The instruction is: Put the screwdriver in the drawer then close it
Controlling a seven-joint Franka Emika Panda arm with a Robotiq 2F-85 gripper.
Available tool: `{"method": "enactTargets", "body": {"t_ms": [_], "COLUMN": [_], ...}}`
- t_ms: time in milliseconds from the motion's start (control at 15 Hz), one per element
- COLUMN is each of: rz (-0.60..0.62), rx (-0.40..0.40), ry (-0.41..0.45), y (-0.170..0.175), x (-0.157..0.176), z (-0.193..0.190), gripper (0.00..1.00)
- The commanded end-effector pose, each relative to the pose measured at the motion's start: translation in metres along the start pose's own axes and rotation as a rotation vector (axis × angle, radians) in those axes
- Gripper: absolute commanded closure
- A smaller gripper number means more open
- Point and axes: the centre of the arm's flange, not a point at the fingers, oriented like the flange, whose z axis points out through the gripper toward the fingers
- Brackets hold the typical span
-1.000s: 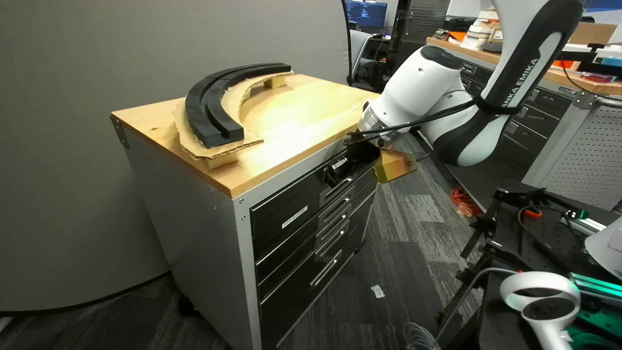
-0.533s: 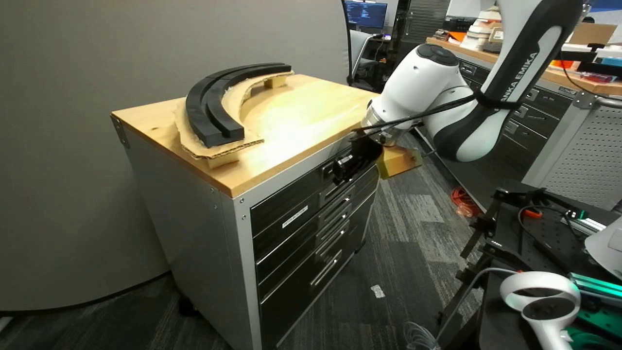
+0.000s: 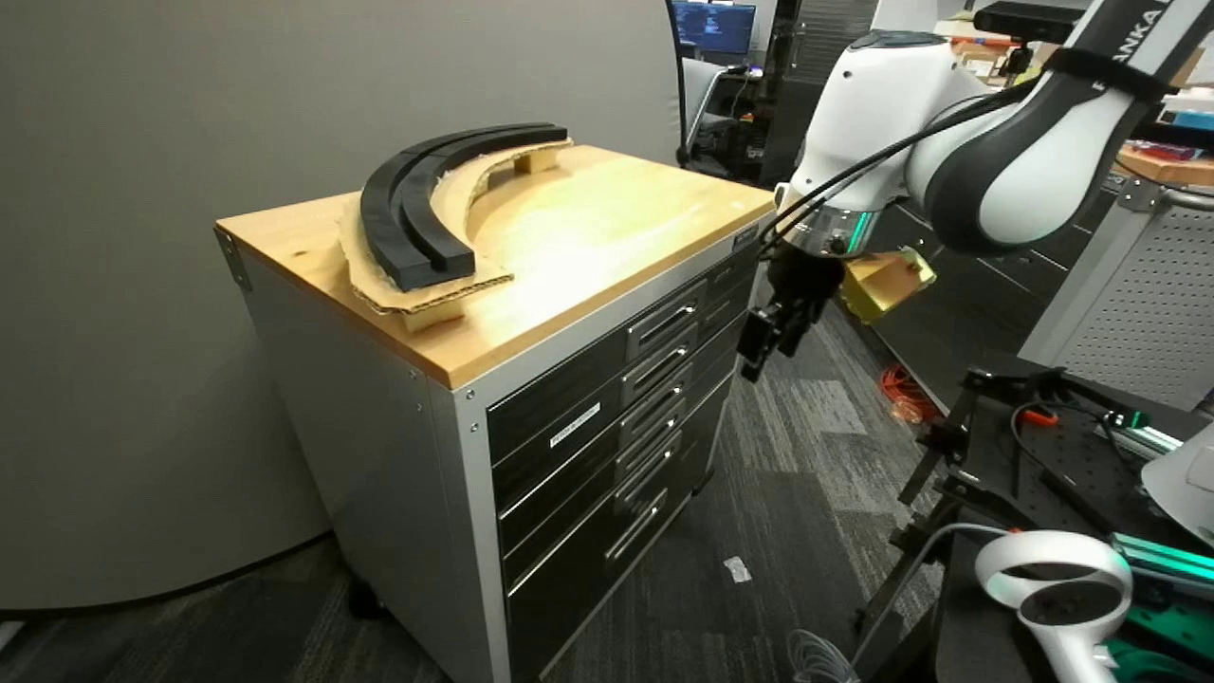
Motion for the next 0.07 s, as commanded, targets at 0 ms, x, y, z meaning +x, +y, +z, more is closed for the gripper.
{"method": "enactTargets", "body": {"t_ms": [0], "rz": [-0.011], "rx": [0.003], "ry": [-0.009], "y": [-0.0020], "x": [-0.0053], "z": [-0.0035], "gripper": [0.00]}}
